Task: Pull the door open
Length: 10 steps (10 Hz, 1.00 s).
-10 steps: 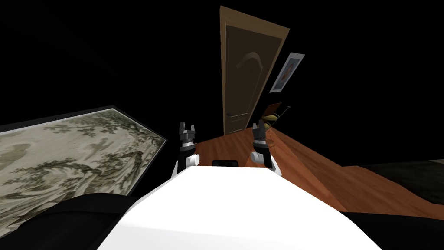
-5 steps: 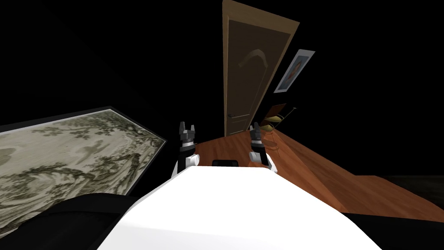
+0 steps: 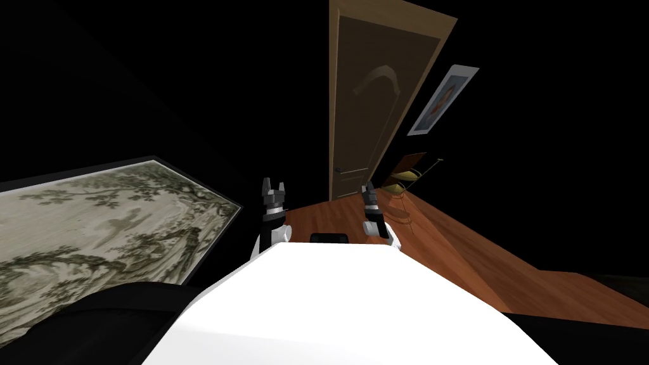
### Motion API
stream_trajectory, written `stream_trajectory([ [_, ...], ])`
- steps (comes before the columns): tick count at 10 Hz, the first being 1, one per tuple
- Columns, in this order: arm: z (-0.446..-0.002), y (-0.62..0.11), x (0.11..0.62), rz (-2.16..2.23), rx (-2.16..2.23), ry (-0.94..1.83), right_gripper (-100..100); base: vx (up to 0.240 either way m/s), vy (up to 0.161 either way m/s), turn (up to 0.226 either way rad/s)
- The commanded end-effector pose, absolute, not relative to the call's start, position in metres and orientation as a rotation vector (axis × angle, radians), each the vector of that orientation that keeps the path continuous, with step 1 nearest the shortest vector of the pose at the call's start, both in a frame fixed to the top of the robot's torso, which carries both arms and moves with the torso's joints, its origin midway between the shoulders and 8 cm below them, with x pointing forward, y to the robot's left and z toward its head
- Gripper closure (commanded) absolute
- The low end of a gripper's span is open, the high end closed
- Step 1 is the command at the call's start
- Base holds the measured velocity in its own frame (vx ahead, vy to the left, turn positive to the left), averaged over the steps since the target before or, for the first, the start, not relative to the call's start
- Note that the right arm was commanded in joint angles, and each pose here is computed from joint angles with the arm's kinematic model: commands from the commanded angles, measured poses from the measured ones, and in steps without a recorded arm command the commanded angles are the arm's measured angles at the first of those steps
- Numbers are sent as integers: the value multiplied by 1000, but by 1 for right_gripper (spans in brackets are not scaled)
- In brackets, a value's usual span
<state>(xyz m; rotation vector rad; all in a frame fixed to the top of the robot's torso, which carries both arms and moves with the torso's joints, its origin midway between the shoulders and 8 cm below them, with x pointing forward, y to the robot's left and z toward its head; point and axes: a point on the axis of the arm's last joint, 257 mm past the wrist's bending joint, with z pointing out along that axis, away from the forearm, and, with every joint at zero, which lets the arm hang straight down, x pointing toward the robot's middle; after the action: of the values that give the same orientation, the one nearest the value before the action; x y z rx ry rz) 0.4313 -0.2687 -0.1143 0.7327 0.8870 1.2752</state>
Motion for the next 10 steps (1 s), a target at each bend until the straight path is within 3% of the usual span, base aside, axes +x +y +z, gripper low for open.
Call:
stream_trajectory([
  [1, -127, -269, 437, 1279, 747, 906, -100, 52, -6, 44],
  [10, -199, -271, 465, 1290, 840, 1036, -100, 85, -16, 61],
])
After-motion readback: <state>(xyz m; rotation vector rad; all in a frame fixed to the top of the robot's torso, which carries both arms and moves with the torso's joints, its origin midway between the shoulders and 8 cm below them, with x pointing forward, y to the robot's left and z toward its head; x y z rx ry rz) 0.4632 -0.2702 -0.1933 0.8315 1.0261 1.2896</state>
